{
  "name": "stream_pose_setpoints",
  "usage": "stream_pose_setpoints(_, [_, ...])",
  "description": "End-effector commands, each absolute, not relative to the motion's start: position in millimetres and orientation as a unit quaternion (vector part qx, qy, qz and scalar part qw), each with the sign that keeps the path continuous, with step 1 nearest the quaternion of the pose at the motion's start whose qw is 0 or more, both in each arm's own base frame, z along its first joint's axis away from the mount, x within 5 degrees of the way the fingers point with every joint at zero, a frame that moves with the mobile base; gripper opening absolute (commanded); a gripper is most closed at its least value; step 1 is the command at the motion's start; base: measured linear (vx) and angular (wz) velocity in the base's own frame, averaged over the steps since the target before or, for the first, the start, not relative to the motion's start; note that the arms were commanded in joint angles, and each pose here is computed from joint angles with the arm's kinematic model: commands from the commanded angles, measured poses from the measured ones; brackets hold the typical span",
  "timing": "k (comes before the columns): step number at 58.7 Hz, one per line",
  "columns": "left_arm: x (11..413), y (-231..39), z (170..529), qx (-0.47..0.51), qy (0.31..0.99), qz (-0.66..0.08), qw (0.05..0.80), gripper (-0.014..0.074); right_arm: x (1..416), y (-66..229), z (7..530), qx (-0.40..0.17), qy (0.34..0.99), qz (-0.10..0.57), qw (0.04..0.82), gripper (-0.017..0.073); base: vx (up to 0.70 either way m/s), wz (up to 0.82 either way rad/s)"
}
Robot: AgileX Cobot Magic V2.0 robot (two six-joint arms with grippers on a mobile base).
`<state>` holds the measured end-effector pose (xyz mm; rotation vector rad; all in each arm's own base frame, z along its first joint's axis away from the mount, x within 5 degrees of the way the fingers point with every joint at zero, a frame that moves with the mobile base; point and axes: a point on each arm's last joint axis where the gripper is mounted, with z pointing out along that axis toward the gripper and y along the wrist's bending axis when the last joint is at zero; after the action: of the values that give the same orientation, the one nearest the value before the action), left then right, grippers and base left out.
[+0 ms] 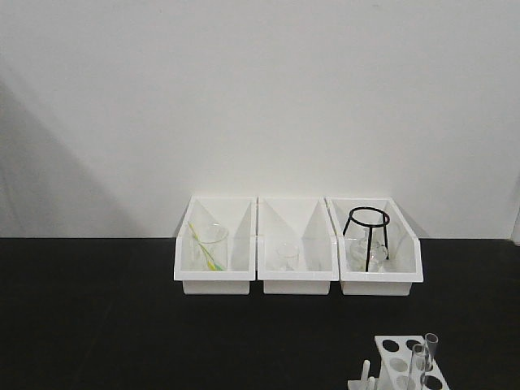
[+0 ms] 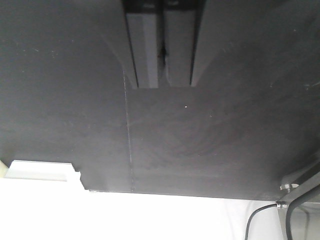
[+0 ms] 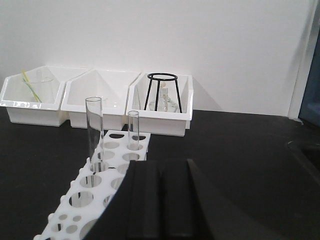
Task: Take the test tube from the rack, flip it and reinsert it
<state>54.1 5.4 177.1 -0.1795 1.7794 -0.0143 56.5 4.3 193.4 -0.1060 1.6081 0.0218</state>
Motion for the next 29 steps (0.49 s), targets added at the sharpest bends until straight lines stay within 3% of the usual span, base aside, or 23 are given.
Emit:
stream_pose_setpoints(1, [54.9,4.6,185.6,-0.072,0.744,-0.012,0.664,-0.0006,55.9,4.2,200.7,-0.049,0.69,0.004,0.722,-0.0012,0.0,0.0])
stream_pose_setpoints(29, [54.9,4.6,185.6,-0.072,0.744,-0.012,0.664,-0.0006,55.9,4.2,200.7,-0.049,0.69,0.004,0.722,-0.0012,0.0,0.0])
